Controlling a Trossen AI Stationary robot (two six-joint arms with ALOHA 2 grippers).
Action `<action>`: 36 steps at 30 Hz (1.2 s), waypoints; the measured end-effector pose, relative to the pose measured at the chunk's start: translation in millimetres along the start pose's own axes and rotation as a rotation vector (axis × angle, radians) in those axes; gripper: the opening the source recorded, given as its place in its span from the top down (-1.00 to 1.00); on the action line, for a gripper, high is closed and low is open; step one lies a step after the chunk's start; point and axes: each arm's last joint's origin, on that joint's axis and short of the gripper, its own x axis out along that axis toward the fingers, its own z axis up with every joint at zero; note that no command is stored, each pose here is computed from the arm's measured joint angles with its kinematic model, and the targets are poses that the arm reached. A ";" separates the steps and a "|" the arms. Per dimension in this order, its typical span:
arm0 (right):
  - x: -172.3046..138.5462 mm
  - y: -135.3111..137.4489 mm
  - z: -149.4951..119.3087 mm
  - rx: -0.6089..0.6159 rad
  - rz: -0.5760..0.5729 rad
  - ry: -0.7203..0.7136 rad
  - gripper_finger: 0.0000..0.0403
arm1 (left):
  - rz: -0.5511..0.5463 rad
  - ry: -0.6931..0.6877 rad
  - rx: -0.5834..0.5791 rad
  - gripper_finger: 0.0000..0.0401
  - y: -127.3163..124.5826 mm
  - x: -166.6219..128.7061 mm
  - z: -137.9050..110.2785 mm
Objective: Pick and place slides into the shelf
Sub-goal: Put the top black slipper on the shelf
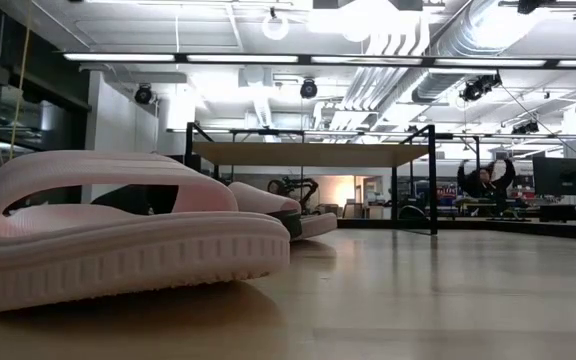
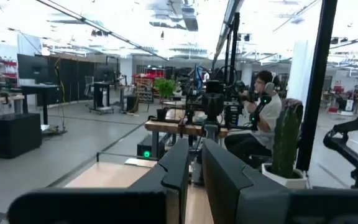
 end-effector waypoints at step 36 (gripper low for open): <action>86.6 -1.1 153.2 -0.087 -0.133 -0.010 1.00 | -0.041 0.068 -0.012 0.81 -8.4 49.6 124.3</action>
